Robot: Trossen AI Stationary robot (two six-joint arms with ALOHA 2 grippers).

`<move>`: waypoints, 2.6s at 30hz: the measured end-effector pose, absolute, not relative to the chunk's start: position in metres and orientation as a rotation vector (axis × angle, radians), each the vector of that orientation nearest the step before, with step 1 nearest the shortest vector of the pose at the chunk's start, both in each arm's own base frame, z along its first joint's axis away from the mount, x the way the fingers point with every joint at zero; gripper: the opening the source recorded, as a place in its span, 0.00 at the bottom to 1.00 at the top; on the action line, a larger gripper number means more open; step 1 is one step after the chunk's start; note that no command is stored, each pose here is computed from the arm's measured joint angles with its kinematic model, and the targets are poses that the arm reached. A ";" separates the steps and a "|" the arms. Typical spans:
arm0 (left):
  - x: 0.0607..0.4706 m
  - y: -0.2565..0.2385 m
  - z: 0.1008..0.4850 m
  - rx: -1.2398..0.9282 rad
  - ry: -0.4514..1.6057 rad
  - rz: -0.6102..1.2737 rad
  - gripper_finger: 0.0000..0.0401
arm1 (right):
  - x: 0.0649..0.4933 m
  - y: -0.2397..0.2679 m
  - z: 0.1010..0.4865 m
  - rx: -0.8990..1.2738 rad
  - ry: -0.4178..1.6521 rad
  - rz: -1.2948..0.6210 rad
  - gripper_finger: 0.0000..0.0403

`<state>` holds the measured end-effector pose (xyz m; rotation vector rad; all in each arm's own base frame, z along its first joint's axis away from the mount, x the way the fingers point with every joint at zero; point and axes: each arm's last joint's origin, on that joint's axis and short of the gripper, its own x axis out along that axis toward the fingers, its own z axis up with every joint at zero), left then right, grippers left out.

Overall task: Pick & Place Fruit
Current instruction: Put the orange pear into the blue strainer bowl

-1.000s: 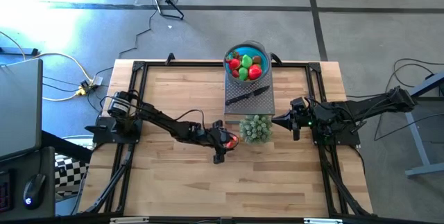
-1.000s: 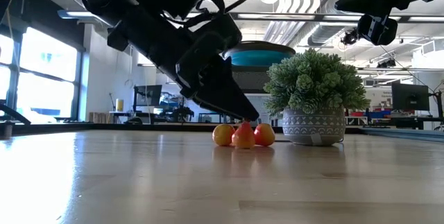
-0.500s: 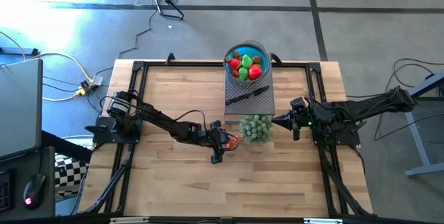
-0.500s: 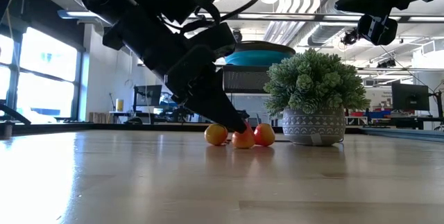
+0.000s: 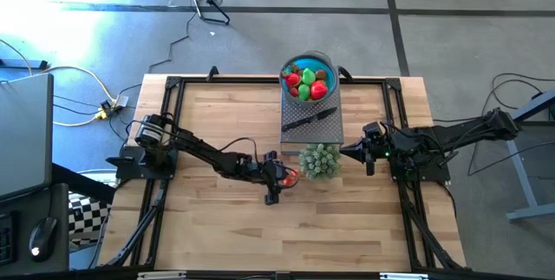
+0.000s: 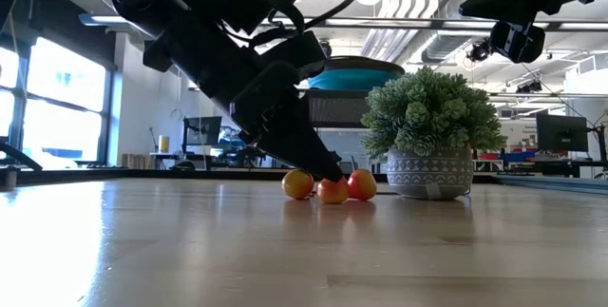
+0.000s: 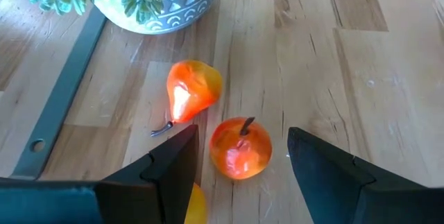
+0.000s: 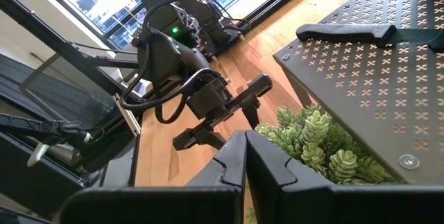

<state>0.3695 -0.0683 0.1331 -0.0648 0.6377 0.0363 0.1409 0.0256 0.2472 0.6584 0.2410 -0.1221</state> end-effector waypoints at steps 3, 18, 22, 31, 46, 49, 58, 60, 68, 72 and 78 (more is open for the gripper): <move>0.370 -0.068 0.133 -0.065 0.635 0.036 0.54 | 0.141 0.026 0.247 0.659 0.241 -0.122 0.01; 0.379 -0.070 0.145 -0.114 0.643 0.053 0.54 | 0.141 0.026 0.247 0.634 0.242 -0.114 0.01; 0.377 -0.070 0.143 -0.188 0.673 0.084 0.54 | 0.141 0.026 0.247 0.634 0.242 -0.114 0.01; 0.375 -0.071 0.141 -0.264 0.707 0.088 0.54 | 0.141 0.026 0.247 0.607 0.243 -0.111 0.01; 0.376 -0.071 0.141 -0.266 0.699 0.088 0.54 | 0.141 0.026 0.247 0.607 0.242 -0.115 0.01; 0.376 -0.071 0.141 -0.266 0.698 0.088 0.54 | 0.141 0.026 0.247 0.607 0.242 -0.115 0.01; 0.374 -0.070 0.139 -0.339 0.723 0.125 0.54 | 0.141 0.026 0.247 0.585 0.244 -0.111 0.01; 0.372 -0.070 0.138 -0.330 0.746 0.138 0.54 | 0.141 0.026 0.247 0.579 0.244 -0.110 0.01; 0.372 -0.068 0.138 -0.312 0.734 0.181 0.54 | 0.141 0.026 0.247 0.564 0.245 -0.109 0.01; 0.372 -0.068 0.138 -0.306 0.728 0.197 0.54 | 0.141 0.026 0.247 0.562 0.244 -0.109 0.01; 0.376 -0.070 0.131 -0.316 0.722 0.161 0.54 | 0.141 0.026 0.247 0.562 0.245 -0.109 0.01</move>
